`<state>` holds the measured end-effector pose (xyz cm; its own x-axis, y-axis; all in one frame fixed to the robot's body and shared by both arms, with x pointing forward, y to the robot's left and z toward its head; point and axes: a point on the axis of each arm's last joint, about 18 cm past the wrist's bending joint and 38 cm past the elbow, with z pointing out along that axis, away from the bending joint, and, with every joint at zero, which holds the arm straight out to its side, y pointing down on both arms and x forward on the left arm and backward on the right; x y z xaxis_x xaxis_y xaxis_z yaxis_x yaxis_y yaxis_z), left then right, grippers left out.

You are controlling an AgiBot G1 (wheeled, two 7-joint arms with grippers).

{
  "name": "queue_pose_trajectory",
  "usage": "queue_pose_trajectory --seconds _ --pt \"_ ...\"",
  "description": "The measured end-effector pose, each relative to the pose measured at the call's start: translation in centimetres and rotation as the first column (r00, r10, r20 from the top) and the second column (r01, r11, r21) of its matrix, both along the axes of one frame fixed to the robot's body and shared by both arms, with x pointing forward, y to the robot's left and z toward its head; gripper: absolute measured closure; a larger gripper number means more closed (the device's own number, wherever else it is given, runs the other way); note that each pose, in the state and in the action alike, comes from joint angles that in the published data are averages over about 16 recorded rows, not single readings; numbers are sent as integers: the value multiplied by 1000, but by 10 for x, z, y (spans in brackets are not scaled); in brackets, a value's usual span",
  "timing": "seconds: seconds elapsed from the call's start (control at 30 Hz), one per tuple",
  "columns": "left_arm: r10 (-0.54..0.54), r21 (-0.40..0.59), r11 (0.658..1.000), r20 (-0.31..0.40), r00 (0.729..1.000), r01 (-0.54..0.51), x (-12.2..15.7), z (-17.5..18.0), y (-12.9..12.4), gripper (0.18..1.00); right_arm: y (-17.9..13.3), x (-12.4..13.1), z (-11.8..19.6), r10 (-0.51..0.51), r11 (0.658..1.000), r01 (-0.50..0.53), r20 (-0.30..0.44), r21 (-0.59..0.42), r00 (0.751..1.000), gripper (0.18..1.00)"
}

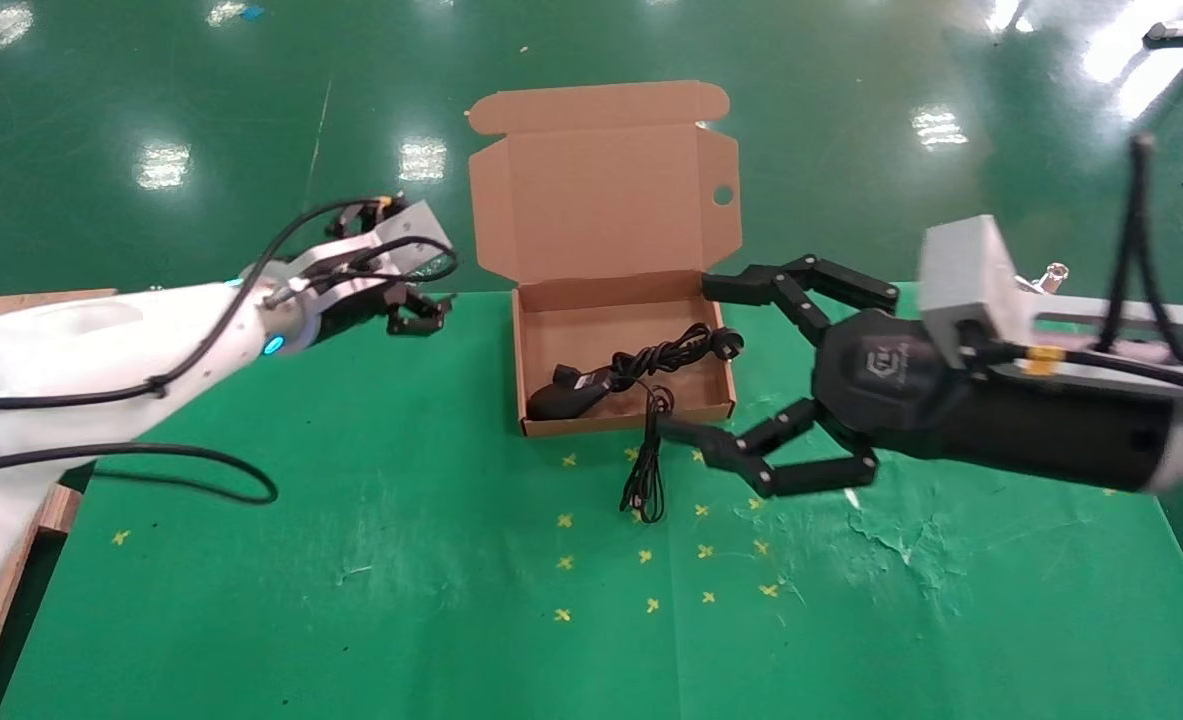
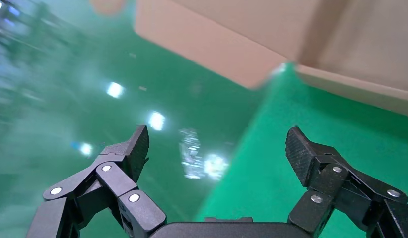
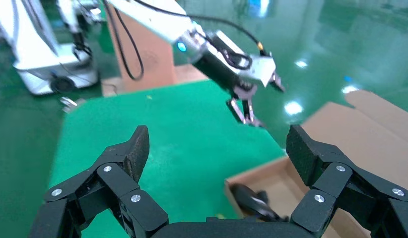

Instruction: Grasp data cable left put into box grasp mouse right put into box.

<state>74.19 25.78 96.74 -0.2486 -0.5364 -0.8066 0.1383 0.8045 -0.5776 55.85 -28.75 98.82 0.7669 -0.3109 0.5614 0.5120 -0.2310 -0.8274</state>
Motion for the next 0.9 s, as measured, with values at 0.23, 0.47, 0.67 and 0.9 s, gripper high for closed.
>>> queue_pose_trajectory --seconds 0.23,0.47,0.67,0.9 --pt "-72 -112 992 -115 991 59 -18 -19 13 184 -8 -35 2 79 997 -78 -38 27 996 178" --pt "-179 -219 966 -196 964 135 -42 -30 20 184 -13 -66 3 148 989 -145 -70 39 987 178" --pt "-290 -304 928 -233 928 214 -67 -33 23 184 -14 -80 4 179 984 -176 -86 41 980 178" --pt "-431 -388 864 -237 870 322 -101 -30 25 184 -15 -83 4 185 982 -182 -89 42 979 178"
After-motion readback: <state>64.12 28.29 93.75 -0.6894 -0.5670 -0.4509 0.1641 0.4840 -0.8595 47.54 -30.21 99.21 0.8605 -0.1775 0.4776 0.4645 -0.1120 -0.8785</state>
